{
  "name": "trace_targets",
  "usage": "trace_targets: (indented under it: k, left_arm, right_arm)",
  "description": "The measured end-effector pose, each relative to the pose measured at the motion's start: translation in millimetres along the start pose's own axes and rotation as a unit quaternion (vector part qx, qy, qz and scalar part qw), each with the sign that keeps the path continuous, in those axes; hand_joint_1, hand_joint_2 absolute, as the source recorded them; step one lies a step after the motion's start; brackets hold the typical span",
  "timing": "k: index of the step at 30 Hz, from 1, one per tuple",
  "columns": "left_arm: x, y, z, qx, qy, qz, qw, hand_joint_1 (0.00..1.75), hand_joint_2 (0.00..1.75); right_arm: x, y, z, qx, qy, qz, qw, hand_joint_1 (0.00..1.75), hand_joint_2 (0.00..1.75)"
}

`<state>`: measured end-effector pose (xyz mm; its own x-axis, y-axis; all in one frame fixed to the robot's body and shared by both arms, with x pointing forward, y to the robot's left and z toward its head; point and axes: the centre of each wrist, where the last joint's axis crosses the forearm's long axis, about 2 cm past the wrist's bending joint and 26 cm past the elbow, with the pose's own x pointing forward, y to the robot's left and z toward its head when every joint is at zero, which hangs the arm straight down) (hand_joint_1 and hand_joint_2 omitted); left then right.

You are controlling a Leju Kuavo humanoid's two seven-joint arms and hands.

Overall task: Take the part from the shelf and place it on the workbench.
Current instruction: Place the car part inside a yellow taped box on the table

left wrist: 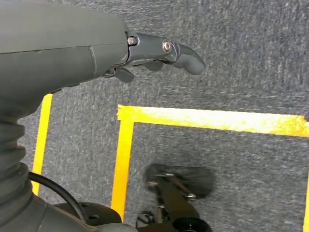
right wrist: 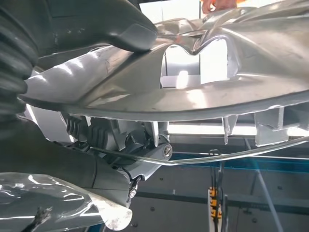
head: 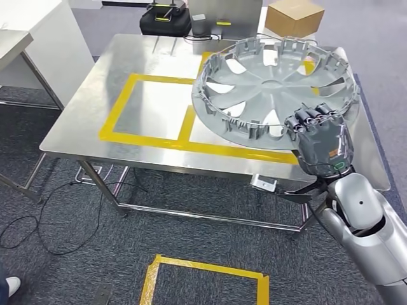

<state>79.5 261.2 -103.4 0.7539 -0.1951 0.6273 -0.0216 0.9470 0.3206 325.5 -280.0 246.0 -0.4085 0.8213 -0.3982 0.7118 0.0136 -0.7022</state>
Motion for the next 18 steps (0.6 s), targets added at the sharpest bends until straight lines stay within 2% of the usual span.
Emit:
trace_targets:
  k: [18]
  left_arm:
    - [5.1,-2.7,-1.6,0.004,-0.001,0.002,1.0,0.0,1.75]
  right_arm:
    - [-2.6,-1.2,-3.3,-0.002,0.0,0.003,1.0,1.75,1.75]
